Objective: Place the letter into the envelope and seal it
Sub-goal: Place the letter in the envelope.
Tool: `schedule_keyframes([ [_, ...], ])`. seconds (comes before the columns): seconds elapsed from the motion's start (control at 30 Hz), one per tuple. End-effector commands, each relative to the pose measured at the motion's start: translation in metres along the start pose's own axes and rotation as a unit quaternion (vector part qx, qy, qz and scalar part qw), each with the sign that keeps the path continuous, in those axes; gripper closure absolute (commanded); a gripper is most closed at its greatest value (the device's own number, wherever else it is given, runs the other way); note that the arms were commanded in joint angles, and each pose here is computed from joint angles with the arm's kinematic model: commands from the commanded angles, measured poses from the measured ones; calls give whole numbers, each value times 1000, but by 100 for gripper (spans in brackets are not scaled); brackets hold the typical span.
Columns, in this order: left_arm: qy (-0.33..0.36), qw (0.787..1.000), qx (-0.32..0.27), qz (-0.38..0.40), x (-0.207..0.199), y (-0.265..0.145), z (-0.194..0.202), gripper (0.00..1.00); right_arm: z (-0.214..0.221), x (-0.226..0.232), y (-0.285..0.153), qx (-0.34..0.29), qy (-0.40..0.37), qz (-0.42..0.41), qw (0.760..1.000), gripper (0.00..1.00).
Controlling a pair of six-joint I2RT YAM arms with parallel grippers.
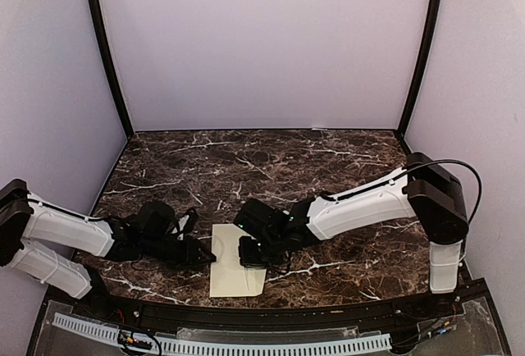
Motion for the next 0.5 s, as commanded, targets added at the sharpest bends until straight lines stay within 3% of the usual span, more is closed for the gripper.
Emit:
schedule_keyframes([
  [0.0, 31, 998, -44, -36, -6, -25, -21, 55, -14, 11, -41, -53, -17, -7, 998, 78],
  [0.17, 64, 992, -70, -77, -12, -55, -39, 35, -23, 10, -85, -89, -22, -21, 996, 69],
  [0.47, 127, 982, -115, -83, -47, -122, -89, 20, -59, -28, -149, -165, -30, 30, 985, 45],
])
Point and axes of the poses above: each gripper's point midway between its finger pads, its own y axis out along the fingers, its own x axis along the line the jaws close on, z = x × y, the point moved 1 cm from there along -y, back along the fingers, and after that the axes turned 14 degrees about y, right-handed, at the moved point
